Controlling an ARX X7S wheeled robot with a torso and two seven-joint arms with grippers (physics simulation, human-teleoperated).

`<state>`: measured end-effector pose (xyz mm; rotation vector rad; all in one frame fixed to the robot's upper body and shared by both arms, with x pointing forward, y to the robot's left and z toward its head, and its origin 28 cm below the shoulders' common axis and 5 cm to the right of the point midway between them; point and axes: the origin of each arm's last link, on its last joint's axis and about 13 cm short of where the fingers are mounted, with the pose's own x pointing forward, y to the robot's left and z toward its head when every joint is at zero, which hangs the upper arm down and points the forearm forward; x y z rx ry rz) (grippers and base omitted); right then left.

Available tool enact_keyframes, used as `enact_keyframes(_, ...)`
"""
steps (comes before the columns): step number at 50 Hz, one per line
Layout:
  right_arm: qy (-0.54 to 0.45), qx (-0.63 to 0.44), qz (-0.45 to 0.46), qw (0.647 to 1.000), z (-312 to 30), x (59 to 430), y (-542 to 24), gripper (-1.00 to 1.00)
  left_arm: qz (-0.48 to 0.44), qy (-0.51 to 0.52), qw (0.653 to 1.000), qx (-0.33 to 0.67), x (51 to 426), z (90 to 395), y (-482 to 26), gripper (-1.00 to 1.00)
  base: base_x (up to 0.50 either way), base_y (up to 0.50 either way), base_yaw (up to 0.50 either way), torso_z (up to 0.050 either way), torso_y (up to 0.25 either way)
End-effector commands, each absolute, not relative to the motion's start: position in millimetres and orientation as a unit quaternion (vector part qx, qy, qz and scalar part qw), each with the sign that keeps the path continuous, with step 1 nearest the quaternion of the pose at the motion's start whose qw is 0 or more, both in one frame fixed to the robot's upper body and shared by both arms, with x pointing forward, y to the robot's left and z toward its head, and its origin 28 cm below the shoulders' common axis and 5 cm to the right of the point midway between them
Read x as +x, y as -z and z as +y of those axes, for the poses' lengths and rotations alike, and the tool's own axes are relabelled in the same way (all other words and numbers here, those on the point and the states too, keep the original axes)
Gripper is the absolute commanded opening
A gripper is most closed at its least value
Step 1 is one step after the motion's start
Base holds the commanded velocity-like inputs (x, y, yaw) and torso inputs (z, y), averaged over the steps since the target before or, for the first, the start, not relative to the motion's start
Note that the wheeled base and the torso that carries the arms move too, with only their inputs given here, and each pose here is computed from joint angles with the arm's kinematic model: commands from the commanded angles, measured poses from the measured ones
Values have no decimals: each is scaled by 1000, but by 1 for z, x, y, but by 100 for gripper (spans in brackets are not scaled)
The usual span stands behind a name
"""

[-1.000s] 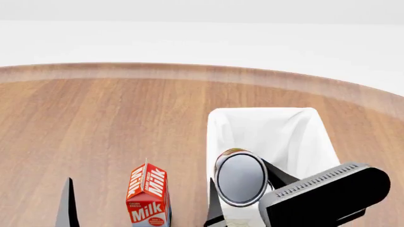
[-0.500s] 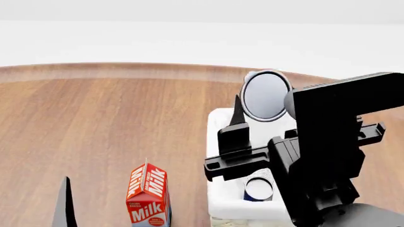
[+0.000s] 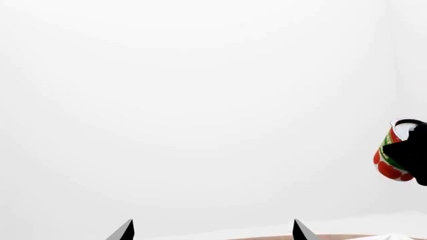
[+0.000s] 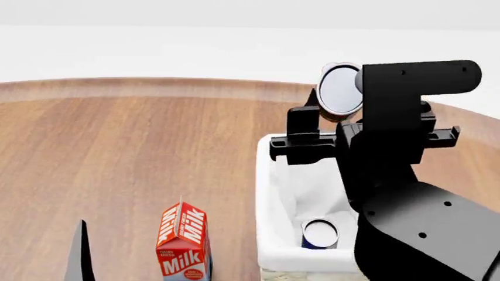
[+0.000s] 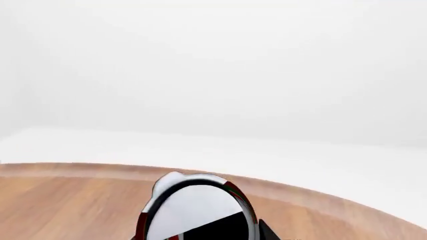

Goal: Pick up the alphabet soup and the tomato sauce, and put them in the basket.

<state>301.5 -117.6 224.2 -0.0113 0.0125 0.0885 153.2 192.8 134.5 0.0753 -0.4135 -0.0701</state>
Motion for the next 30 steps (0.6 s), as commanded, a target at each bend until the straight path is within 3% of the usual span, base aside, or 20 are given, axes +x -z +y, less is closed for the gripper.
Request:
enact_keyframes(1, -19, 3, 4, 1000, -112, 327, -201, -100, -206, 35, 977, 37, 153, 193, -135, 100, 0, 0, 0, 0, 0)
enact_keyframes(30, 28, 30, 117, 992, -102, 343, -136, -100, -206, 33, 977, 35, 152, 196, -134, 100, 0, 0, 0, 0, 0)
